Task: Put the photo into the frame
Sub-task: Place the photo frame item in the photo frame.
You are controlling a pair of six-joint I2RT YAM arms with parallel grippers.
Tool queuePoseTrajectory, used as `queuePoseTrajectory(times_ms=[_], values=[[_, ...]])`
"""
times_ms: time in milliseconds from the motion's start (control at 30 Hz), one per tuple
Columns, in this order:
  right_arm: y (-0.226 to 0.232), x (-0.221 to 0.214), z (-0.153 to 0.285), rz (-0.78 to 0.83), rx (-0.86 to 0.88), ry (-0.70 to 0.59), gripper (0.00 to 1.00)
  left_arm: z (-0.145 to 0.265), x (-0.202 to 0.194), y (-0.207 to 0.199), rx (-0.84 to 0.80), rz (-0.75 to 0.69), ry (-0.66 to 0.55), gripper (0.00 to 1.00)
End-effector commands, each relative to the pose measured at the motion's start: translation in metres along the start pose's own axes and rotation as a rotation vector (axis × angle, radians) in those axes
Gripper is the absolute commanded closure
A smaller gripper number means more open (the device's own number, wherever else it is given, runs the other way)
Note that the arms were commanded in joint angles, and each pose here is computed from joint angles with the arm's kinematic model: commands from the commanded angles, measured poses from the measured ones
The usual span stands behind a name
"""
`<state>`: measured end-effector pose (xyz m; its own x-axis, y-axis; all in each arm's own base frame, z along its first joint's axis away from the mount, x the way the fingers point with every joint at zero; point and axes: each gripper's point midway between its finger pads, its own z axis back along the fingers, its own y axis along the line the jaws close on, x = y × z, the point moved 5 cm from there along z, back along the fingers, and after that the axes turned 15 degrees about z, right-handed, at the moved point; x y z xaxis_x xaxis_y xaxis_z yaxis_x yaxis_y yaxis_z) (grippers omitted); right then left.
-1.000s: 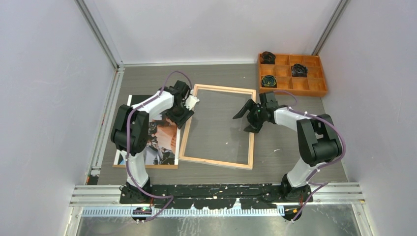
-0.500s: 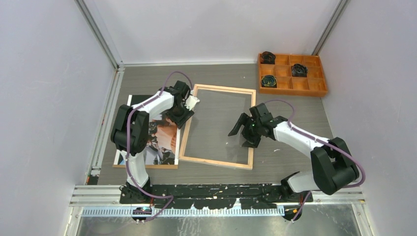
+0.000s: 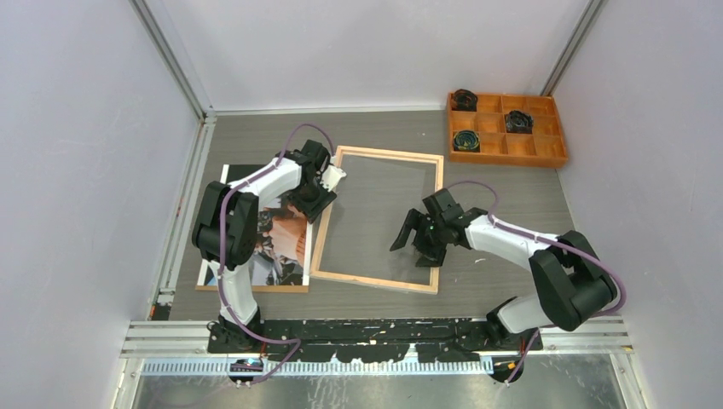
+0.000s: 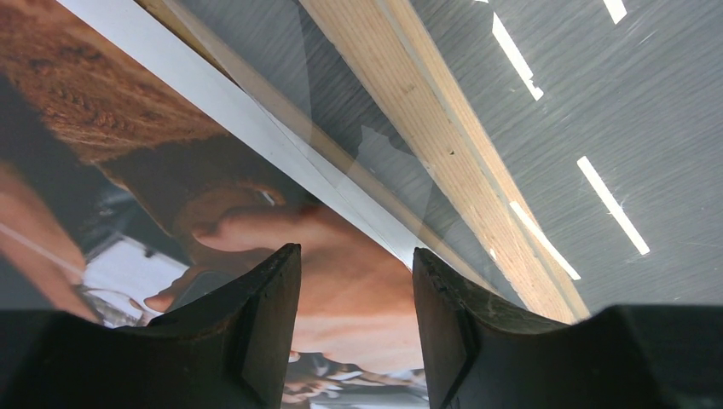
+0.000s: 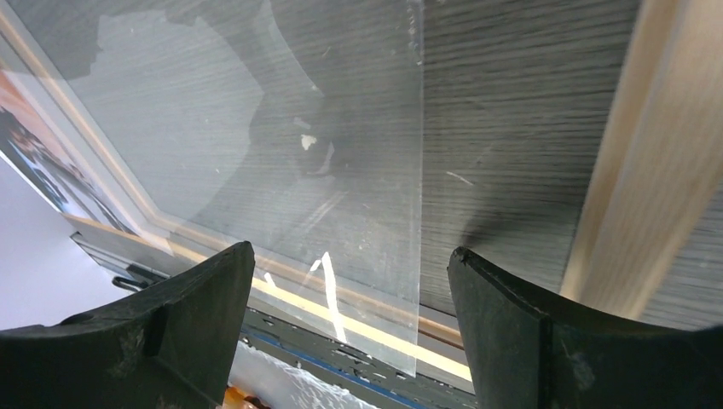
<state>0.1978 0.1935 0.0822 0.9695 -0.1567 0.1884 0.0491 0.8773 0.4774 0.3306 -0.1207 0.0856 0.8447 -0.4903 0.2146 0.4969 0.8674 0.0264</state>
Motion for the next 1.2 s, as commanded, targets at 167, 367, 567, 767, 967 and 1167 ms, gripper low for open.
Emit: queuePoseTrajectory(times_ms=[167,367,567,767,967,1167], values=[[0.009,0.0,-0.012,0.014,0.097,-0.079,0.15,0.004,0.005,-0.002,-0.005,-0.013,-0.018,0.48],[0.019,0.006,-0.016,-0.012,0.208,-0.143,0.18,0.003,0.005,-0.003,-0.006,-0.016,-0.014,0.48],[0.034,0.019,0.0,-0.01,0.33,-0.28,0.21,0.002,0.004,-0.001,0.019,-0.022,-0.004,0.48],[0.04,0.023,0.008,-0.033,0.447,-0.388,0.21,0.001,0.004,-0.003,0.012,-0.029,0.002,0.48],[0.049,0.024,0.004,-0.066,0.542,-0.37,0.23,-0.004,0.002,-0.004,0.007,-0.035,0.018,0.48],[0.057,0.029,0.0,-0.099,0.621,-0.369,0.24,-0.003,0.002,-0.005,0.002,-0.042,0.019,0.48]])
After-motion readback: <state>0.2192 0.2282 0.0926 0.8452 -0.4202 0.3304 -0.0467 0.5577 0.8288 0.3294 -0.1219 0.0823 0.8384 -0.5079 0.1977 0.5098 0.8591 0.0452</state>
